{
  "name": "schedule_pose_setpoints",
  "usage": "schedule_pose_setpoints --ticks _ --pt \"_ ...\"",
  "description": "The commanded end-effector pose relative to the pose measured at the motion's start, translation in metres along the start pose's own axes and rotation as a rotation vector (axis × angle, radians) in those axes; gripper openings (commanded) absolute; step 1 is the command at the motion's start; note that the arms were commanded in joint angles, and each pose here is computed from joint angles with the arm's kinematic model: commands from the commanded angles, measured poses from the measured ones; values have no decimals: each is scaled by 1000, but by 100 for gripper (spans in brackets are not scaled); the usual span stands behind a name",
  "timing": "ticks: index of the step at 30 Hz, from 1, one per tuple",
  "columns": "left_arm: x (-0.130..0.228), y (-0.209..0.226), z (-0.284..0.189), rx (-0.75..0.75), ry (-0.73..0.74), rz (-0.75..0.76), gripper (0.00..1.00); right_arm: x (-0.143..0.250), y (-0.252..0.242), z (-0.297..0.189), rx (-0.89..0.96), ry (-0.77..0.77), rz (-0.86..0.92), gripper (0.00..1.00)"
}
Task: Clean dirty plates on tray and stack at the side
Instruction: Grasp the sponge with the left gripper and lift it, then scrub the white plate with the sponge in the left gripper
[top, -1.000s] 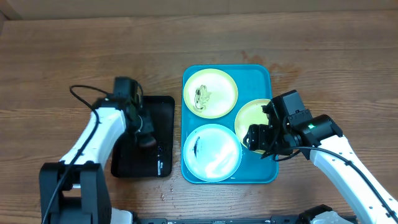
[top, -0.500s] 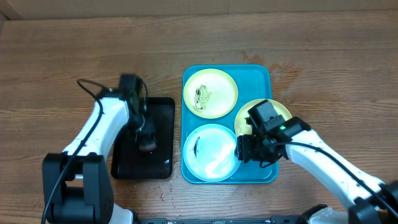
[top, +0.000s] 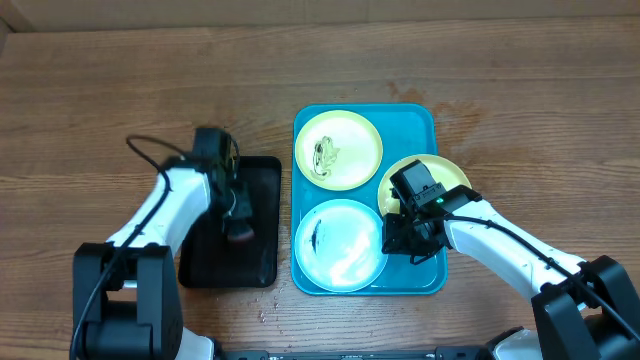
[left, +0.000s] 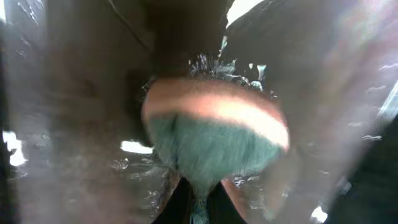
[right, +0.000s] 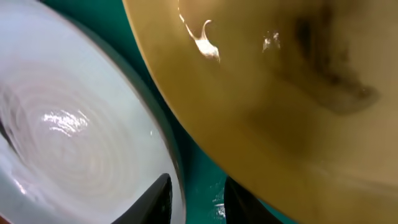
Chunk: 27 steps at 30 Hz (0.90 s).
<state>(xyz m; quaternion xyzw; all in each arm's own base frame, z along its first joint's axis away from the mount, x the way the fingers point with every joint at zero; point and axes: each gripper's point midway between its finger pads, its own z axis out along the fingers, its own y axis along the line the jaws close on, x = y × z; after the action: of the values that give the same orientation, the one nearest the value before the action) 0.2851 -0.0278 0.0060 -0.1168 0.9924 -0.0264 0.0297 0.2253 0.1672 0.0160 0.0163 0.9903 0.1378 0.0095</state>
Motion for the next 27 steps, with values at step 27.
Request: schedule_pose_setpoints --ticks 27 --pt "0 -155 -125 281 -93 249 4 -36 -21 6 83 -195 65 4"
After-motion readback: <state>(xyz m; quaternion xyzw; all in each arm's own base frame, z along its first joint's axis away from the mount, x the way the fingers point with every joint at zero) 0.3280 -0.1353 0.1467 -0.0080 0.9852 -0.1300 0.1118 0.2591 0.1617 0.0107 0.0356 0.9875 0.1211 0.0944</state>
